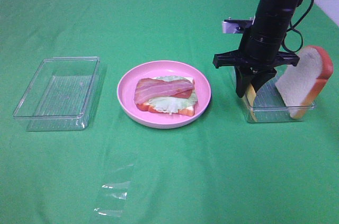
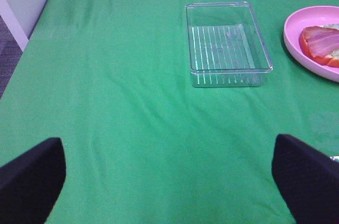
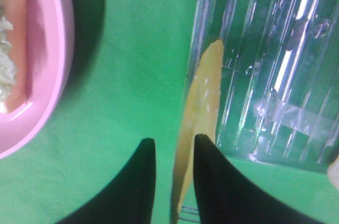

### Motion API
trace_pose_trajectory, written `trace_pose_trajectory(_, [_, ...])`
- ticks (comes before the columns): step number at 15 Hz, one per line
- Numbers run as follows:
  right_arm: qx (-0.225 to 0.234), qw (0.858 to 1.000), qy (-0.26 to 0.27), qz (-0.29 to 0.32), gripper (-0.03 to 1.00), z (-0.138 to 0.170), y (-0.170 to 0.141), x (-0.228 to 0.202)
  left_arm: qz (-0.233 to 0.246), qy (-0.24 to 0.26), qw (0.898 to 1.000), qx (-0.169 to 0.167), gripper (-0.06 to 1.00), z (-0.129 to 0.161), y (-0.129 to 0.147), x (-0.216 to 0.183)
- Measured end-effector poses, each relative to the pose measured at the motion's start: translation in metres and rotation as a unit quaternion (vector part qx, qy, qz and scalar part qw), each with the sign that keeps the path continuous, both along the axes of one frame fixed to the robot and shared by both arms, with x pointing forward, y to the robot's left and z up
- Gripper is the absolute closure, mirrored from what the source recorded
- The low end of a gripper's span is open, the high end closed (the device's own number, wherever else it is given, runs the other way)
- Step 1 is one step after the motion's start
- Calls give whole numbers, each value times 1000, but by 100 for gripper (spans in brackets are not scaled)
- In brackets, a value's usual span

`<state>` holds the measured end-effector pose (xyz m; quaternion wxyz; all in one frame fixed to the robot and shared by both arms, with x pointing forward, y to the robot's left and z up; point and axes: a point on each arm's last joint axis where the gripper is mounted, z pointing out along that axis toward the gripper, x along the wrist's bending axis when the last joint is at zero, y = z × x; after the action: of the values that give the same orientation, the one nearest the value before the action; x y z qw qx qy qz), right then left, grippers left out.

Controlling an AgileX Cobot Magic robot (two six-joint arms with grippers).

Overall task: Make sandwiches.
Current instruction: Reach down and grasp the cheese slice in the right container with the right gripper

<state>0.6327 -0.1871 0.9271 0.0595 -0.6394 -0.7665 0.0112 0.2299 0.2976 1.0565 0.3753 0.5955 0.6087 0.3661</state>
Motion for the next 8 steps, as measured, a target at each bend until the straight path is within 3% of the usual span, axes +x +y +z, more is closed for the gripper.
trace_pose_trajectory(8, [-2,1000,6,1,76,0,0,-1,0,0,1000,0,-3,0,0,0])
